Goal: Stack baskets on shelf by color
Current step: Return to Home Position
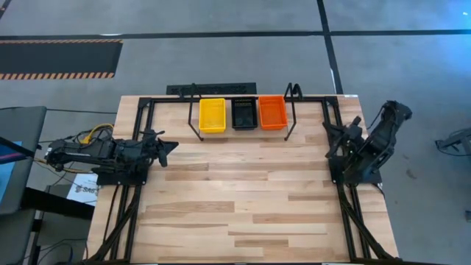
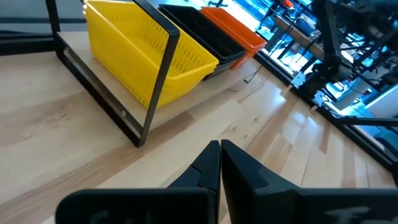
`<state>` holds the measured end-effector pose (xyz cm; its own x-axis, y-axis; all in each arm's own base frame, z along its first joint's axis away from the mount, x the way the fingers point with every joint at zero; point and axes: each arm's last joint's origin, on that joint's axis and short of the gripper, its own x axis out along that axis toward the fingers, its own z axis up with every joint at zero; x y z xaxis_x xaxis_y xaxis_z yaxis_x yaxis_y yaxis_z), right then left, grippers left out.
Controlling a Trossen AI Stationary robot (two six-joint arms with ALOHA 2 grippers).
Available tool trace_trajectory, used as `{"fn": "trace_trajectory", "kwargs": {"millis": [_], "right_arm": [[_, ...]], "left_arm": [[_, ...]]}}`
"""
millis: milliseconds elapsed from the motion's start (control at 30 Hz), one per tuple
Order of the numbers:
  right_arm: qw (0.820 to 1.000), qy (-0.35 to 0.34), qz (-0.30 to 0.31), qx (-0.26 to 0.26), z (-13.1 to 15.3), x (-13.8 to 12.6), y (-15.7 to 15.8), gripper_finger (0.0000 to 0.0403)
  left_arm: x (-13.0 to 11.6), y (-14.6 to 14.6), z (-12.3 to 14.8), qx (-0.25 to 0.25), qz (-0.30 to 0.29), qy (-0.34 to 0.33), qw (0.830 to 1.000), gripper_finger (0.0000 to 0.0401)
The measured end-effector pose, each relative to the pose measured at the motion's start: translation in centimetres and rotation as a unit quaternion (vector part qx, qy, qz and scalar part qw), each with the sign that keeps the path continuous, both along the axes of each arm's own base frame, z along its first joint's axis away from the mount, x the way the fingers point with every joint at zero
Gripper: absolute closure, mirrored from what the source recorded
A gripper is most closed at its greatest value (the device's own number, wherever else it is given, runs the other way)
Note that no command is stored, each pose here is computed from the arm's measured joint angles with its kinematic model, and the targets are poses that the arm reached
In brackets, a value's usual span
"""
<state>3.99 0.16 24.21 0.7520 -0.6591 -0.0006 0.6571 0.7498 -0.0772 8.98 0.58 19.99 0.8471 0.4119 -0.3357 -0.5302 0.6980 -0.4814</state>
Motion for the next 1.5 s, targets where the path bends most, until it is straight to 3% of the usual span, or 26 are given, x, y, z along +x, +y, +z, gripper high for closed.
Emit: {"fn": "trace_trajectory", "kwargs": {"millis": [133, 267, 433, 467, 600, 733, 967, 1300, 1500], "right_arm": [[0.998, -0.033, 0.045, 0.040, 2.3, -0.7, -0.5, 0.0401], [0.987, -0.023, 0.154, 0.036, 4.7, -0.7, 0.3, 0.0401], [0.944, 0.037, 0.327, 0.026, 6.5, -1.0, 0.6, 0.0401], [0.947, 0.038, 0.316, 0.032, 6.5, -1.0, 0.5, 0.0401], [0.960, 0.014, 0.279, -0.030, 6.1, -1.2, -1.0, 0.0402], [0.962, 0.005, 0.273, -0.011, 5.8, -1.4, -2.0, 0.0402], [0.971, 0.042, 0.220, -0.078, 5.8, -1.6, -2.5, 0.0402], [0.993, 0.073, 0.026, -0.088, 5.8, -2.7, -3.2, 0.0403], [0.982, 0.108, -0.118, -0.097, 5.9, -3.2, -3.1, 0.0403]], "left_arm": [[0.0, 0.0, 0.0, -0.002, 0.001, 0.000, 1.000, 0.0401], [0.0, 0.0, 0.0, -0.007, 0.002, -0.002, 1.000, 0.0401], [0.0, 0.0, 0.0, -0.007, 0.002, -0.002, 1.000, 0.0401], [0.0, 0.0, 0.0, -0.007, 0.003, -0.001, 1.000, 0.0401], [0.0, 0.0, 0.0, -0.005, 0.008, -0.003, 1.000, 0.0401], [0.0, 0.0, 0.0, -0.008, 0.010, -0.004, 1.000, 0.0401], [0.0, 0.1, 0.0, 0.000, 0.030, -0.005, 1.000, 0.0401], [-0.1, 0.3, 0.0, 0.010, 0.053, -0.006, 0.999, 0.0401], [-0.1, 0.3, 0.0, 0.010, 0.054, -0.005, 0.998, 0.0401]]}}
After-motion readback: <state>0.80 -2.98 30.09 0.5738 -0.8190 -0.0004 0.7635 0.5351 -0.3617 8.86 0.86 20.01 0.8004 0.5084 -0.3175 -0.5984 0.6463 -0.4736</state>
